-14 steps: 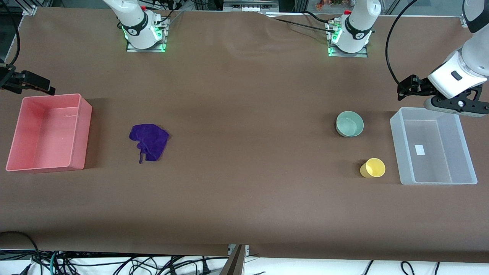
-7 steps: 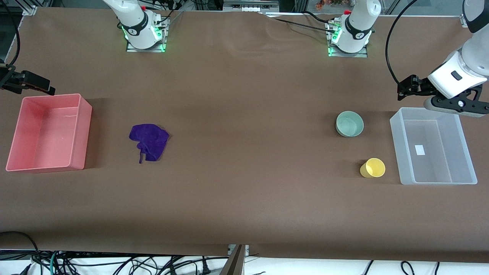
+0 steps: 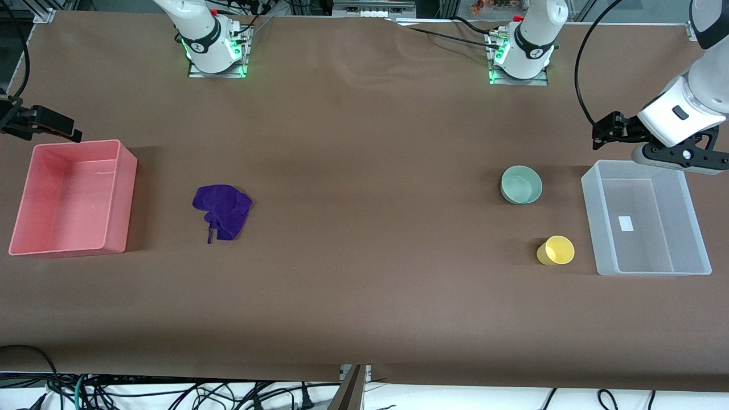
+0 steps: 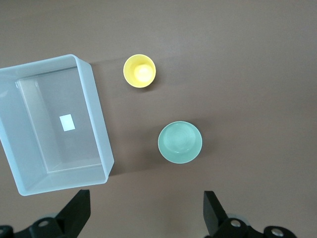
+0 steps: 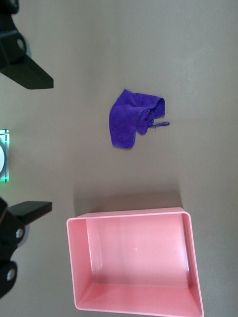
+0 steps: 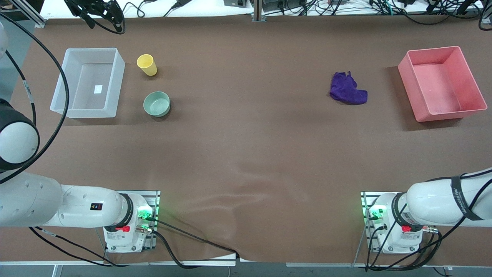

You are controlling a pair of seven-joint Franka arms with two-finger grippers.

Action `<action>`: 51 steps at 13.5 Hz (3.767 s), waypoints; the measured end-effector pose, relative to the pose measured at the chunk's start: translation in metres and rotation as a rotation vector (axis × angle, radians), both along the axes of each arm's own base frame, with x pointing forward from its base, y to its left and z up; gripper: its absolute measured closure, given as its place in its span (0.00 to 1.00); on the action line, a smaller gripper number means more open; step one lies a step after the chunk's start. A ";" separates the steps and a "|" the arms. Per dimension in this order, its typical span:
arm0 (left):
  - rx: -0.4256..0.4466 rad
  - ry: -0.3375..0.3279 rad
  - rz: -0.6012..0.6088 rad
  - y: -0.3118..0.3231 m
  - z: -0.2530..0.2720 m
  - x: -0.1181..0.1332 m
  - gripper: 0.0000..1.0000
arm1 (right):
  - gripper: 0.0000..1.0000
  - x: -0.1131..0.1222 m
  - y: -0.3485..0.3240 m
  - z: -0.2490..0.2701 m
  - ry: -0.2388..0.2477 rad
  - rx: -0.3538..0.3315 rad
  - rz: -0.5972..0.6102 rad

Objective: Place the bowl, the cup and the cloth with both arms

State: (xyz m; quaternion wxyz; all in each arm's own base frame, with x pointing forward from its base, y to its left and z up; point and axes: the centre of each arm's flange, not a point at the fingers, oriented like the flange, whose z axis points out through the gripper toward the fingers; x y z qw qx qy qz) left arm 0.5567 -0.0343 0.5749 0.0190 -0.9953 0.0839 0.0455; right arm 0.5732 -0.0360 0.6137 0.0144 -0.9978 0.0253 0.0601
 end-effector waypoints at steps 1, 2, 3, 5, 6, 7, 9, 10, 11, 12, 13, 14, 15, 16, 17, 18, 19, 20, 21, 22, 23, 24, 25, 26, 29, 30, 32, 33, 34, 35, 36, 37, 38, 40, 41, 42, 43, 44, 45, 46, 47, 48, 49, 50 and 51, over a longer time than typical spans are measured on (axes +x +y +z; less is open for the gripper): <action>0.000 0.000 0.000 0.000 0.000 0.000 0.00 | 0.00 0.000 0.000 0.000 0.000 0.000 0.000; 0.000 0.000 0.000 0.000 0.000 0.000 0.00 | 0.00 0.000 0.000 0.000 0.000 0.000 0.000; 0.000 0.001 0.000 0.000 0.000 0.000 0.00 | 0.00 0.000 0.000 0.000 0.000 0.000 0.000; 0.000 0.004 0.000 0.000 -0.001 0.000 0.00 | 0.00 0.000 0.000 0.000 -0.002 0.000 0.000; 0.001 0.012 0.000 0.000 -0.001 -0.001 0.00 | 0.00 0.001 0.000 0.000 -0.005 0.000 0.000; 0.002 0.027 0.001 0.000 -0.003 -0.003 0.00 | 0.00 0.001 0.000 0.000 -0.010 -0.001 0.000; 0.004 0.060 0.002 0.001 -0.010 -0.006 0.00 | 0.00 0.005 -0.001 -0.003 -0.015 -0.001 -0.002; 0.005 0.076 0.002 0.001 -0.014 -0.008 0.00 | 0.00 0.009 -0.002 -0.007 -0.022 -0.002 -0.003; 0.006 0.089 0.002 0.001 -0.019 -0.009 0.00 | 0.00 0.015 -0.004 -0.013 -0.032 -0.003 -0.006; 0.007 0.103 0.002 0.001 -0.025 -0.009 0.00 | 0.00 0.022 -0.006 -0.021 -0.036 -0.003 -0.009; 0.009 0.127 0.002 0.001 -0.037 -0.010 0.00 | 0.00 0.028 -0.007 -0.031 -0.032 -0.003 -0.010; 0.010 0.154 0.002 0.001 -0.054 -0.011 0.00 | 0.00 0.034 -0.007 -0.041 -0.029 -0.002 -0.010; 0.011 0.169 0.000 0.001 -0.078 -0.009 0.00 | 0.00 0.040 -0.007 -0.052 -0.027 -0.002 -0.010; 0.010 0.169 -0.003 0.000 -0.102 -0.008 0.00 | 0.00 0.044 -0.007 -0.064 -0.021 -0.002 -0.010; 0.008 0.160 -0.005 0.000 -0.127 -0.008 0.00 | 0.00 0.047 -0.007 -0.080 -0.013 -0.001 -0.010; 0.006 0.142 -0.009 0.000 -0.156 -0.009 0.00 | 0.00 0.049 -0.006 -0.099 -0.004 0.000 -0.008; 0.002 0.116 -0.013 -0.001 -0.184 -0.013 0.00 | 0.00 0.051 -0.003 -0.120 0.006 0.001 -0.005; -0.002 0.087 -0.017 -0.001 -0.212 -0.020 0.00 | 0.00 0.052 -0.001 -0.140 0.022 0.003 0.000; -0.006 0.060 -0.021 -0.001 -0.240 -0.028 0.00 | 0.00 0.054 0.004 -0.161 0.042 0.005 0.007; -0.008 0.044 -0.029 -0.001 -0.267 -0.036 0.00 | 0.00 0.058 0.010 -0.181 0.058 0.007 0.017; -0.006 0.036 -0.044 0.000 -0.290 -0.041 0.00 | 0.00 0.062 0.017 -0.200 0.063 0.008 0.027; -0.005 0.037 -0.074 0.001 -0.310 -0.043 0.00 | 0.00 0.066 0.025 -0.218 0.060 0.007 0.036; -0.010 0.048 -0.118 0.002 -0.327 -0.043 0.02 | 0.00 0.067 0.032 -0.234 0.051 0.007 0.046; -0.017 0.057 -0.168 0.005 -0.341 -0.043 0.02 | 0.00 0.066 0.040 -0.249 0.037 0.009 0.057; -0.045 0.064 -0.312 0.029 -0.376 -0.042 0.22 | 0.00 0.052 0.062 -0.301 -0.023 0.017 0.077; -0.051 0.065 -0.332 0.035 -0.384 -0.042 0.33 | 0.00 0.045 0.072 -0.320 -0.044 0.020 0.064; -0.055 0.069 -0.352 0.035 -0.390 -0.043 0.55 | 0.00 0.030 0.099 -0.355 -0.072 0.030 0.022; -0.057 0.068 -0.360 0.032 -0.390 -0.042 0.67 | 0.00 0.024 0.112 -0.372 -0.084 0.036 0.018; -0.057 0.066 -0.367 0.029 -0.389 -0.041 0.78 | 0.00 0.018 0.122 -0.387 -0.096 0.040 0.020; -0.058 0.064 -0.372 0.026 -0.388 -0.041 0.87 | 0.00 0.012 0.129 -0.402 -0.110 0.043 0.022; -0.058 0.060 -0.378 0.023 -0.386 -0.039 0.95 | 0.00 0.006 0.132 -0.415 -0.122 0.046 0.022; -0.058 0.058 -0.384 0.022 -0.384 -0.038 0.95 | 0.00 0.002 0.132 -0.426 -0.132 0.047 0.021; -0.057 0.052 -0.386 0.021 -0.380 -0.037 0.95 | 0.01 -0.002 0.131 -0.434 -0.140 0.048 0.018; -0.052 0.047 -0.383 0.023 -0.359 -0.029 0.96 | 0.15 -0.005 0.130 -0.440 -0.145 0.049 0.016; -0.049 0.060 -0.377 0.025 -0.339 -0.022 0.96 | 0.28 -0.004 0.129 -0.438 -0.149 0.049 0.016; -0.046 0.086 -0.366 0.030 -0.312 -0.014 0.96 | 0.41 -0.004 0.129 -0.435 -0.154 0.048 0.015; -0.045 0.115 -0.351 0.037 -0.282 -0.006 0.96 | 0.51 -0.002 0.129 -0.431 -0.161 0.049 0.016; -0.045 0.137 -0.337 0.048 -0.251 0.002 0.96 | 0.63 -0.001 0.129 -0.427 -0.166 0.049 0.016; -0.046 0.143 -0.330 0.065 -0.223 0.010 0.96 | 0.75 0.001 0.129 -0.422 -0.166 0.048 0.017; -0.048 0.133 -0.332 0.086 -0.201 0.017 0.96 | 0.85 0.004 0.129 -0.412 -0.159 0.047 0.019; -0.041 0.123 -0.338 0.113 -0.189 0.020 0.96 | 0.92 0.010 0.129 -0.398 -0.146 0.044 0.019; -0.023 0.119 -0.341 0.143 -0.183 0.021 0.96 | 0.92 0.018 0.126 -0.379 -0.127 0.038 0.019; -0.011 0.124 -0.342 0.173 -0.184 0.020 0.96 | 0.92 0.026 0.118 -0.354 -0.100 0.028 0.017; -0.011 0.128 -0.343 0.200 -0.188 0.020 0.96 | 0.92 0.034 0.103 -0.327 -0.067 0.017 0.023; -0.015 0.126 -0.344 0.222 -0.197 0.022 0.96 | 0.92 0.041 0.082 -0.296 -0.029 0.007 0.045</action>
